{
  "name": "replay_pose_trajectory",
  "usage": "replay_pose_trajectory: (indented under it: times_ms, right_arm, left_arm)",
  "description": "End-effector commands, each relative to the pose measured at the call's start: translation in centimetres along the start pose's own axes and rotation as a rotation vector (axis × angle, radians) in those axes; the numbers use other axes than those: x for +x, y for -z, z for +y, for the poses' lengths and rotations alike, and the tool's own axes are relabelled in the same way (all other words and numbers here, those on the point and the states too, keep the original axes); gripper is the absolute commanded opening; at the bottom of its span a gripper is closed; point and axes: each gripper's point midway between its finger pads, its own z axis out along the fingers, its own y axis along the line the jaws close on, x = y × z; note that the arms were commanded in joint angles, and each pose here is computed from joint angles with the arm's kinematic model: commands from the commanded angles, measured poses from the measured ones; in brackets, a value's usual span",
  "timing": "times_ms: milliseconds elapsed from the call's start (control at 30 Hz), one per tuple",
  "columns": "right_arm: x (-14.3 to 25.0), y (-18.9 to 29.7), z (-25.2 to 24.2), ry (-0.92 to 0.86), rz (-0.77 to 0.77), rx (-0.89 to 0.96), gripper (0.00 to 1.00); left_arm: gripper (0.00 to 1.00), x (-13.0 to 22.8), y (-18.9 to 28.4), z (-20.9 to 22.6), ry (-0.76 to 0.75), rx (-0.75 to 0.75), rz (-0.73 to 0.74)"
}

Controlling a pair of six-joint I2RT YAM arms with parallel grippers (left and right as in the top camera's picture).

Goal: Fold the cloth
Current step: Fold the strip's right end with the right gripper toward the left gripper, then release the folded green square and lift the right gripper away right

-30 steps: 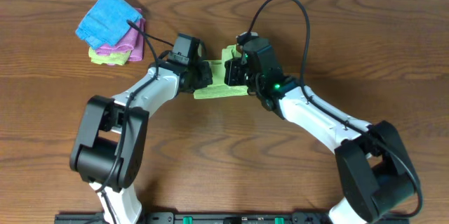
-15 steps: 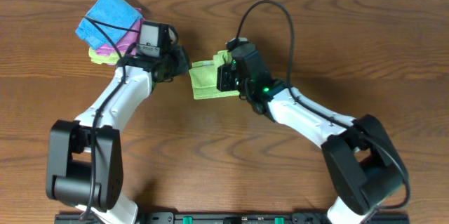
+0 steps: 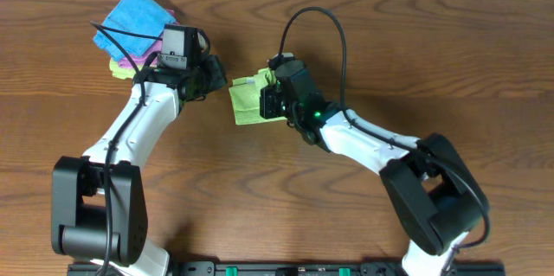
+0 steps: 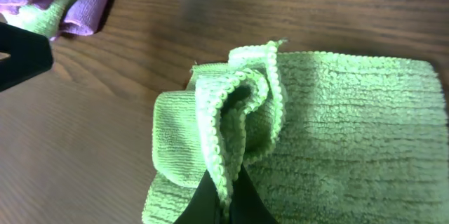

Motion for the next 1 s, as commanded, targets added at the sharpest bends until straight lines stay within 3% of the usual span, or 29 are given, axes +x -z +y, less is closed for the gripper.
replay_pose_trajectory:
  times_ms: [0,100,233,367,667,733,867,933,967]
  right_arm:
    - [-1.5,0.0,1.7,0.035,-0.05,-0.028,0.02]
    - [-1.9,0.1,2.3,0.041,-0.071,-0.045,0.05]
    - [-2.7,0.1,3.1,0.048,-0.107,-0.071,0.23]
    - [-3.3,0.3,4.4,0.06,-0.142,-0.104,0.35]
    - [-2.7,0.5,5.5,0.069,-0.113,-0.153,0.46]
    - [-3.2,0.8,5.3,0.064,-0.12,-0.149,0.52]
    - [-4.2,1.8,4.1,0.055,-0.129,-0.122,0.61]
    - [-4.7,2.6,3.3,0.073,-0.124,-0.1,0.88]
    - [-4.8,3.0,2.9,0.077,-0.119,-0.088,0.99]
  left_arm:
    - [0.06,-1.0,0.9,-0.6,-0.022,0.01,-0.029]
    - [0.06,-1.0,0.9,-0.6,-0.022,0.01,-0.029]
    - [0.06,-1.0,0.9,-0.5,-0.022,0.01,-0.029]
    - [0.06,-1.0,0.9,-0.5,-0.021,0.01,-0.029]
    - [0.06,-1.6,1.2,0.5,0.002,-0.005,-0.039]
    - [0.13,-1.9,1.7,1.1,0.016,-0.01,-0.045]
    - [0.39,-2.4,2.9,1.7,0.035,-0.014,-0.06]
    - [0.56,-2.4,3.4,1.7,0.042,-0.011,-0.059]
    - [0.69,-2.4,3.7,1.7,0.043,-0.009,-0.057]
